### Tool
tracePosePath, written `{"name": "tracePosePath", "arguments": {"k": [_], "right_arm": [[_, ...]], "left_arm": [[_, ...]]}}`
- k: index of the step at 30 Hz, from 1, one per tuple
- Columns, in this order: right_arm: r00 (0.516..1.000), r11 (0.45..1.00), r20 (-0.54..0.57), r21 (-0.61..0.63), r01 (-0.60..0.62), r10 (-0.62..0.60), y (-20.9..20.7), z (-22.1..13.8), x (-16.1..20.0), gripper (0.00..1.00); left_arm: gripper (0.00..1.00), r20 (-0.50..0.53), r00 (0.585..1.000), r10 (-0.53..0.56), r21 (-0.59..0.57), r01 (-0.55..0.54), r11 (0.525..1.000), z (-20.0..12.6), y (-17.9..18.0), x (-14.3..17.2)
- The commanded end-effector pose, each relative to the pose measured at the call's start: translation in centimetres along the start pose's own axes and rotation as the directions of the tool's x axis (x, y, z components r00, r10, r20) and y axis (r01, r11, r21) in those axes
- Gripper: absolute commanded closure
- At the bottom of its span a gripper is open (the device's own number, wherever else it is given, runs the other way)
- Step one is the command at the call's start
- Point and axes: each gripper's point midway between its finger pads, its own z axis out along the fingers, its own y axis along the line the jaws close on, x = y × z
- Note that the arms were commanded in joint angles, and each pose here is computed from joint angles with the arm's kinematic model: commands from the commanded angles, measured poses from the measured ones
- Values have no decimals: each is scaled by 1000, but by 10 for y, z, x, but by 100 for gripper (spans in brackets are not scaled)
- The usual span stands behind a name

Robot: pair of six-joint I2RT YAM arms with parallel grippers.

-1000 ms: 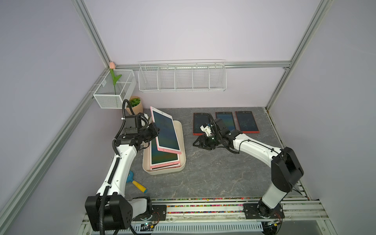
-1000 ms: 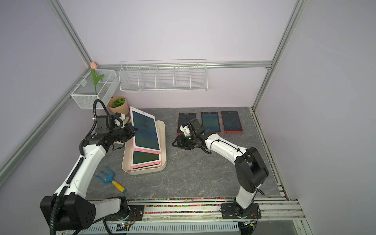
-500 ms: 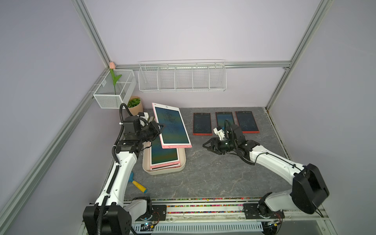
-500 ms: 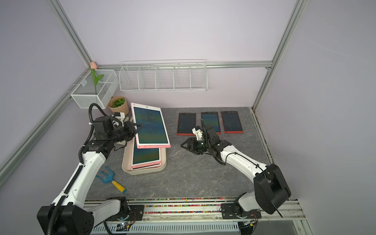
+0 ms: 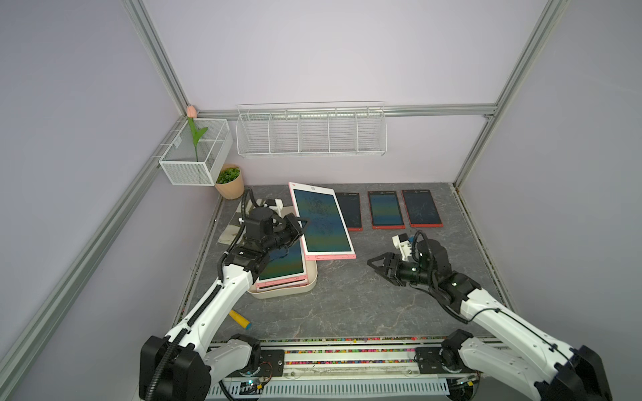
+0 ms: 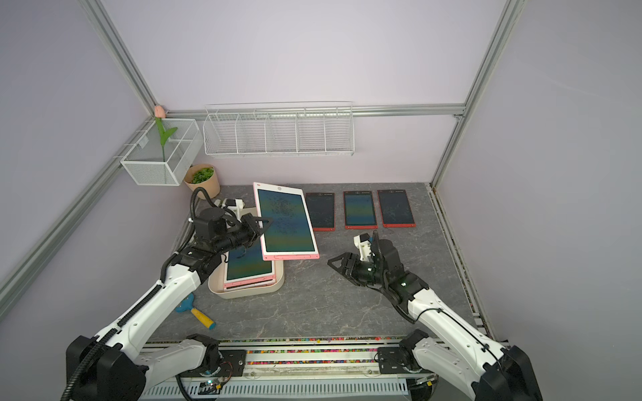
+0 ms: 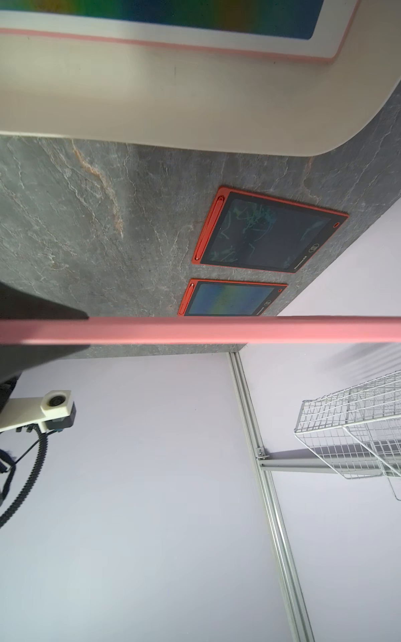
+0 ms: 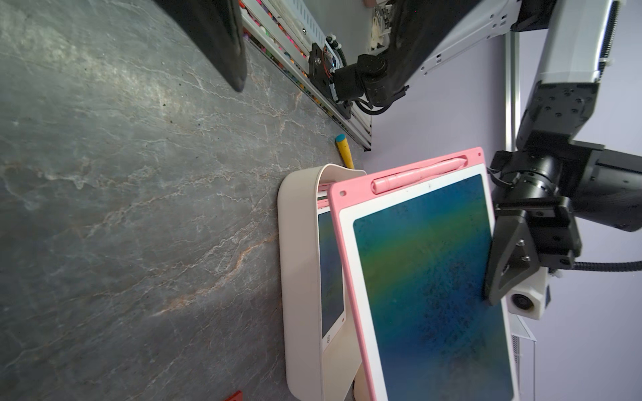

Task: Take out the writing tablet from the storage box
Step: Place the writing tablet at the center of the board.

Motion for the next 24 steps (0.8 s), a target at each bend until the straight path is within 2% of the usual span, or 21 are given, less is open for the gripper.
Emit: {"name": "tracePosePath", "arguments": {"k": [1,8,11,18,24], "right_arm": [[996,996,26,4,-85,85,-11,-8,6,31],[993,995,72,-50,-89,92,-12,-18,8,30],[990,994,90,-54,-100,104,-15,-21,9,29],[988,992,98,-57,-112,117,-16,-14,7,29],[988,992,100,-59,-112,117,-14,-7,5,34]], "left_arm": [[100,83,995,-46,75,40,996,5,-18,-2],[100,40,995,-94,127,88,988,30,-26,41],[100,34,996,-80,134,75,988,37,-33,54],[100,34,993,-110,137,104,985,53,-30,63],[100,37,990,-135,143,128,981,59,-29,63]]}}
